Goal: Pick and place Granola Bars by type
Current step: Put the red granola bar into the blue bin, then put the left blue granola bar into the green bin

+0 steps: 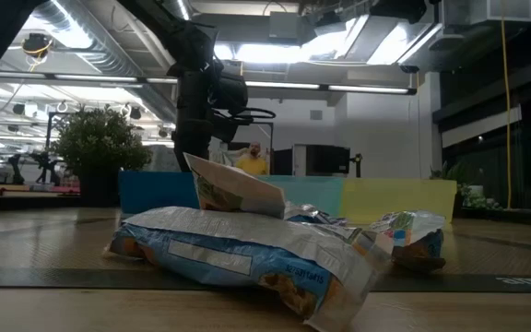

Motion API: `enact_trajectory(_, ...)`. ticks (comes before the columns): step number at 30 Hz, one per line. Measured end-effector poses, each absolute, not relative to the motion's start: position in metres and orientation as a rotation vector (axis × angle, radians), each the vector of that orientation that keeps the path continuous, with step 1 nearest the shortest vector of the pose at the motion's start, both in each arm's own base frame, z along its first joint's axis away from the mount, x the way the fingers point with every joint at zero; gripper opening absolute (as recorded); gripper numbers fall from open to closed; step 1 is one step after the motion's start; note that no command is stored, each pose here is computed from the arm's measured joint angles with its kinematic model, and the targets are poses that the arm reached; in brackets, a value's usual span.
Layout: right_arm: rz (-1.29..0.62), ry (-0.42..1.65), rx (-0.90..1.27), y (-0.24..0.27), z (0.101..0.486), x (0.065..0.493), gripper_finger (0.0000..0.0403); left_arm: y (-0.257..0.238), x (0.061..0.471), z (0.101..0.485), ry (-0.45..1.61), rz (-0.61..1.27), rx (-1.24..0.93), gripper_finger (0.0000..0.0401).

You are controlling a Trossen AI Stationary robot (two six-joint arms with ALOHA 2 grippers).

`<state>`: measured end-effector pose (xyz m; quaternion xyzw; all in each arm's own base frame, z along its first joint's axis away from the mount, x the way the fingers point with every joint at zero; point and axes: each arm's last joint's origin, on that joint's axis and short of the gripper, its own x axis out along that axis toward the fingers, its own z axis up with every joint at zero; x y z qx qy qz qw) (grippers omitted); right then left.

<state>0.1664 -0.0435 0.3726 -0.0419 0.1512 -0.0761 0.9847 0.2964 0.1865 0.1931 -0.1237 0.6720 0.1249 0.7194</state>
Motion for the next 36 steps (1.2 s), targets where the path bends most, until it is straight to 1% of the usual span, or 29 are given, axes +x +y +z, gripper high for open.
enact_trajectory(8,-0.152,0.314,-0.082,-0.043,0.372,0.166,0.0298,0.185,0.293,0.195,1.510,0.276,-0.278,0.0146)
enact_trajectory(13,-0.149,0.359,-0.070,-0.043,0.367,0.165,0.0298,0.181,0.288,0.215,1.459,0.299,-0.268,0.0169)
enact_trajectory(18,-0.130,0.373,-0.061,-0.043,0.365,0.168,0.0298,0.170,0.277,0.251,1.352,0.360,-0.239,0.0167)
enact_trajectory(22,-0.033,0.386,-0.009,-0.042,0.361,0.175,0.0298,0.152,0.266,0.287,1.220,0.407,-0.243,0.0158)
enact_trajectory(26,0.063,0.403,0.080,-0.043,0.350,0.190,0.0298,0.128,0.256,0.320,1.060,0.450,-0.237,0.0148)
enact_trajectory(30,0.118,0.481,0.131,-0.043,0.333,0.212,0.0298,0.102,0.248,0.347,0.924,0.470,-0.193,0.0141)
enact_trajectory(33,0.149,0.546,0.094,-0.037,0.319,0.230,0.0298,0.084,0.241,0.362,0.849,0.459,-0.169,0.0139)
enact_trajectory(36,0.186,0.601,-0.011,-0.027,0.304,0.247,0.0298,0.068,0.235,0.371,0.805,0.446,-0.158,0.0139)
